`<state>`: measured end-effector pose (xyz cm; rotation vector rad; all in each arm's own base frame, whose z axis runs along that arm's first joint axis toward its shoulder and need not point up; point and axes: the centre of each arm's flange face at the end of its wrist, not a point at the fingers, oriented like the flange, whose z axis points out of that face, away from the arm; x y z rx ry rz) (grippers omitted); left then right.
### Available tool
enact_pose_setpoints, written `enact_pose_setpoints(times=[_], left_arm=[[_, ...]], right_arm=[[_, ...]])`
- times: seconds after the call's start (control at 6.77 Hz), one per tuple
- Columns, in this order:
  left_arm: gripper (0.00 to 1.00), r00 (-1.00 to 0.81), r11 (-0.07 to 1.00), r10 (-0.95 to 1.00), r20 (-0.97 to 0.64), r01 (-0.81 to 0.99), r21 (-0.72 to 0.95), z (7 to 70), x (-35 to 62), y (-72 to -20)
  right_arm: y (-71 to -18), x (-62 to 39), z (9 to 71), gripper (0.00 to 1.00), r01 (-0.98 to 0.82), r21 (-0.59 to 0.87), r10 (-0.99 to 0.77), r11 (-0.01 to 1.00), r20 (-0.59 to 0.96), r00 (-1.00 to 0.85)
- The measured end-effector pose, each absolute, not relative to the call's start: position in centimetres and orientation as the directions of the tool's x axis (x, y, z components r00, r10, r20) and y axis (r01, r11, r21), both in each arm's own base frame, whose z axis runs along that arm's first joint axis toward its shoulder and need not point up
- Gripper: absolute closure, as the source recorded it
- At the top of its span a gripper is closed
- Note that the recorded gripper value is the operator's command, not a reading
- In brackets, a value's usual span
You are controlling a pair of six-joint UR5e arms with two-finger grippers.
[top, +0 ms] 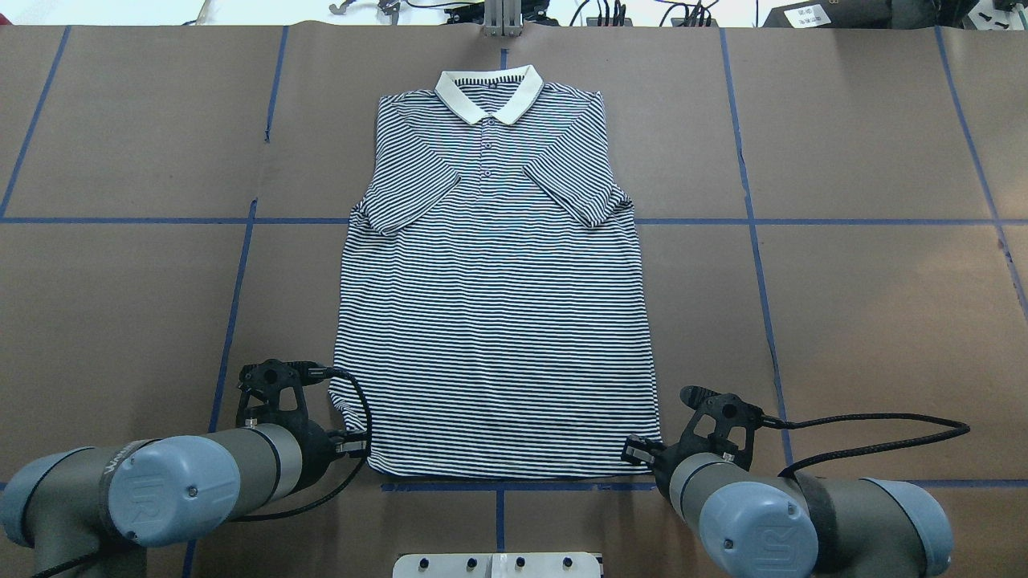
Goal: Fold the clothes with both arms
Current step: 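Grasp the hem corners with both grippers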
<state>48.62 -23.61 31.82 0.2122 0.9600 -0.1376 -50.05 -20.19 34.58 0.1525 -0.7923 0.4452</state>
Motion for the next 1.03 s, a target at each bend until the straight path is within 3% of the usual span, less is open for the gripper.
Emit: enact_pose_setpoints(times=[0.3,0.44,0.74,1.03], left_arm=[[1.0,0.567,0.971,-0.023,-0.823,0.21,0.118,31.85,48.59,-23.63],[1.0,0.568,0.971,-0.023,-0.823,0.21,0.118,31.9,48.57,-23.65],[1.0,0.569,0.97,-0.023,-0.822,0.21,0.118,31.96,48.54,-23.66],[1.0,0.569,0.971,-0.022,-0.822,0.21,0.119,31.95,48.52,-23.66]], right_arm=[[-19.92,-50.33,34.8,0.57,-0.437,-0.031,0.326,0.899,0.713,0.621],[-19.88,-50.45,34.86,0.67,-0.437,-0.03,0.326,0.899,0.712,0.622],[-19.88,-50.59,34.95,1.0,-0.438,-0.029,0.326,0.899,0.711,0.623],[-20.0,-50.56,34.95,1.0,-0.44,-0.028,0.328,0.898,0.711,0.622]])
